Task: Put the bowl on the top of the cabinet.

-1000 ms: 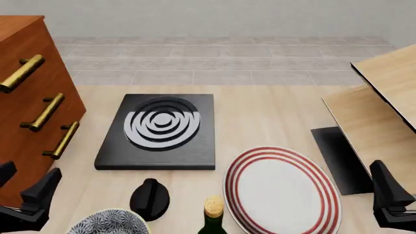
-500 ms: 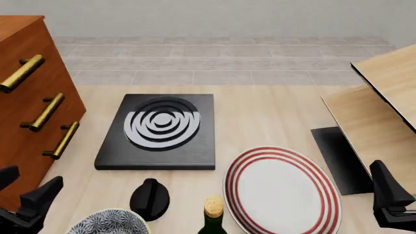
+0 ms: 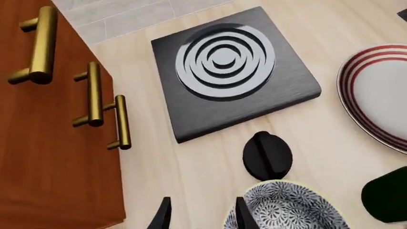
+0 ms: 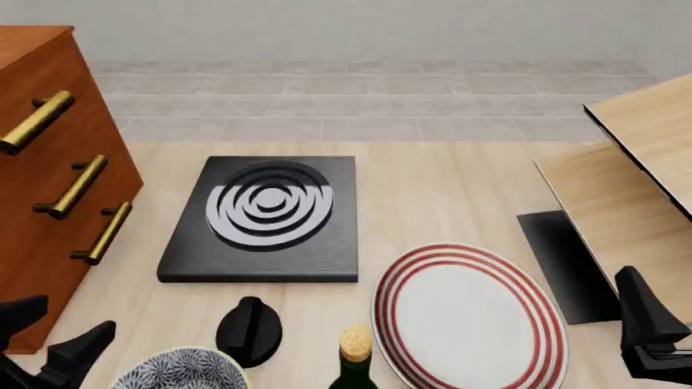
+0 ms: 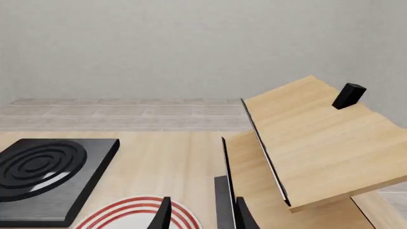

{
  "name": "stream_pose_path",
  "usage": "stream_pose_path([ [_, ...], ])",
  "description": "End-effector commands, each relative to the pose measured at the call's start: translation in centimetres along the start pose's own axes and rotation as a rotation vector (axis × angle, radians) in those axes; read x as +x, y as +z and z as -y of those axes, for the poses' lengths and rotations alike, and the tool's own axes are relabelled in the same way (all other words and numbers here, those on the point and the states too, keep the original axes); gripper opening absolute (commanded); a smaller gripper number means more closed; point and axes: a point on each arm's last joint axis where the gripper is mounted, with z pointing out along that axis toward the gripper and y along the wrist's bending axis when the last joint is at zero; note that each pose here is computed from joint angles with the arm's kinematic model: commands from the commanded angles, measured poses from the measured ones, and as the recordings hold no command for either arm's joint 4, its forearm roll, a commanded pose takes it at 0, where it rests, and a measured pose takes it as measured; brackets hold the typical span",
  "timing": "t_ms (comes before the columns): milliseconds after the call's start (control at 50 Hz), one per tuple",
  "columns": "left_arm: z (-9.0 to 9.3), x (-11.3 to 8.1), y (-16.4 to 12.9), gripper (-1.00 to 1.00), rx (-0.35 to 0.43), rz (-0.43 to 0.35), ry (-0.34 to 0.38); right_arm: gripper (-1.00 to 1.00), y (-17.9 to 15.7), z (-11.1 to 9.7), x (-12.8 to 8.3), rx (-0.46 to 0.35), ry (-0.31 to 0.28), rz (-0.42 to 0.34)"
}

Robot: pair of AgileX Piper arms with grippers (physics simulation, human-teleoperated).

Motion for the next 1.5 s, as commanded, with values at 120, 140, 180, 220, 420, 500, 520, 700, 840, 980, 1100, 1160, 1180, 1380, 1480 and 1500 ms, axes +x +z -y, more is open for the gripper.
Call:
stream_pose_path([
  [120, 0.3, 0.7, 1.1, 1.00, 0.044, -0.093, 0.032, 1.00, 0.0, 0.0, 0.0, 0.000, 0.000, 0.000],
  [140, 0.3, 0.7, 1.2, 1.00, 0.042, -0.097, 0.029, 1.00, 0.0, 0.0, 0.0, 0.000, 0.000, 0.000],
  [180, 0.3, 0.7, 1.2, 1.00, 0.046, -0.098, 0.032, 1.00, 0.0, 0.0, 0.0, 0.000, 0.000, 0.000],
  [220, 0.4, 0.8, 1.3, 1.00, 0.049, -0.103, 0.032, 1.00, 0.0, 0.0, 0.0, 0.000, 0.000, 0.000],
  [420, 0.4, 1.1, 1.1, 1.00, 0.047, -0.121, 0.045, 1.00, 0.0, 0.0, 0.0, 0.000, 0.000, 0.000],
  [500, 0.3, 0.9, 0.9, 1.00, 0.047, -0.123, 0.053, 1.00, 0.0, 0.0, 0.0, 0.000, 0.000, 0.000],
  [520, 0.3, 0.9, 0.8, 1.00, 0.048, -0.123, 0.056, 1.00, 0.0, 0.0, 0.0, 0.000, 0.000, 0.000],
  [700, 0.5, 1.1, 0.3, 1.00, 0.077, -0.142, 0.078, 1.00, 0.0, 0.0, 0.0, 0.000, 0.000, 0.000],
  [840, 0.6, 1.2, 0.1, 1.00, 0.090, -0.148, 0.090, 1.00, 0.0, 0.0, 0.0, 0.000, 0.000, 0.000],
  [980, 0.8, 1.2, 0.1, 1.00, 0.116, -0.174, 0.069, 1.00, 0.0, 0.0, 0.0, 0.000, 0.000, 0.000],
  [1100, 0.8, 1.4, 0.4, 1.00, 0.126, -0.186, 0.072, 1.00, 0.0, 0.0, 0.0, 0.000, 0.000, 0.000],
  [1160, 0.9, 1.5, 0.4, 1.00, 0.130, -0.186, 0.074, 1.00, 0.0, 0.0, 0.0, 0.000, 0.000, 0.000],
  [1180, 0.9, 1.4, 0.5, 1.00, 0.137, -0.195, 0.061, 1.00, 0.0, 0.0, 0.0, 0.000, 0.000, 0.000],
  [1380, 1.1, 1.5, 0.9, 1.00, 0.156, -0.228, 0.035, 1.00, 0.0, 0.0, 0.0, 0.000, 0.000, 0.000],
  [1480, 1.2, 1.7, 1.0, 1.00, 0.164, -0.241, 0.037, 1.00, 0.0, 0.0, 0.0, 0.000, 0.000, 0.000],
  [1500, 1.2, 1.7, 1.0, 1.00, 0.164, -0.241, 0.037, 1.00, 0.0, 0.0, 0.0, 0.000, 0.000, 0.000],
])
